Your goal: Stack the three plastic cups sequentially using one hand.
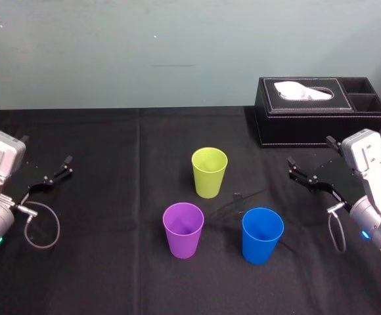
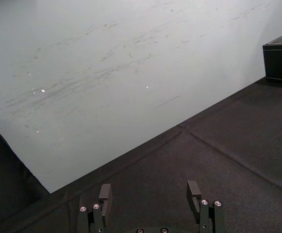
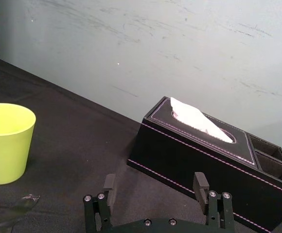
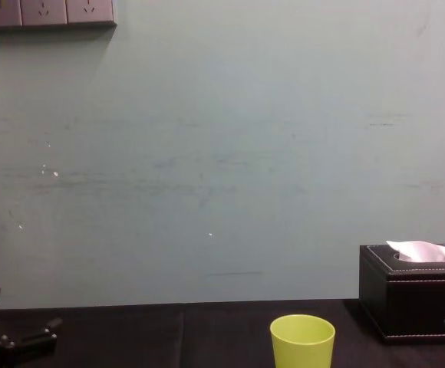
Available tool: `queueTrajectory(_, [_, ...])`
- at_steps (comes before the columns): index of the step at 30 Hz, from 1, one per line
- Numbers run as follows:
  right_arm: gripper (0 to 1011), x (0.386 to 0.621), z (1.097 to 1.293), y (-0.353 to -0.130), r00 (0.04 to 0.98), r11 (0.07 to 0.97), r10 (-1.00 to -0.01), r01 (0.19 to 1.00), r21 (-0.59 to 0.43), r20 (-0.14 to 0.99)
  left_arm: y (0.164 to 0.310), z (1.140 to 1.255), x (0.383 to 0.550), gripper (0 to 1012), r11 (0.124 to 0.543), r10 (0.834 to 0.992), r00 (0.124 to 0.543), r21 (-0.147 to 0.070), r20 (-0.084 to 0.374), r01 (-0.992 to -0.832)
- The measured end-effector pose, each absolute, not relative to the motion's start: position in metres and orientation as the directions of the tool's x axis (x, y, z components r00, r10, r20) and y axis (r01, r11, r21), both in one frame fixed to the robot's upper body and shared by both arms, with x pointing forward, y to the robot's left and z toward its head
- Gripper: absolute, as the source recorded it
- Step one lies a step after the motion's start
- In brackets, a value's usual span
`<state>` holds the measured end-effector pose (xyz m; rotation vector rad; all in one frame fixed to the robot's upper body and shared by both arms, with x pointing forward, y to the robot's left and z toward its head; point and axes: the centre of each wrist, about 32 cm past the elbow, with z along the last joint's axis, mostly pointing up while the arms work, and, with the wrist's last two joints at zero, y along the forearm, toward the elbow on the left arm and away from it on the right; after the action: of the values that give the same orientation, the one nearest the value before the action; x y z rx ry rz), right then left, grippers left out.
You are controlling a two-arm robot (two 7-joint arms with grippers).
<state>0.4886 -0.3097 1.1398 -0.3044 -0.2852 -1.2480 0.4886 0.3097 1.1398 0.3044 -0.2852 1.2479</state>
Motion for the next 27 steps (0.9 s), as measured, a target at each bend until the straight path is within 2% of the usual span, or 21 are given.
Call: queueTrajectory(27, [1003,0.4886,1.1398,-0.3097,0.292,0.287,-0.880,0.955,-0.070,0.374,0.3097,1.1398,0.4886,1011,0.287,0.880,0.292,0.070,0.374,-0.955])
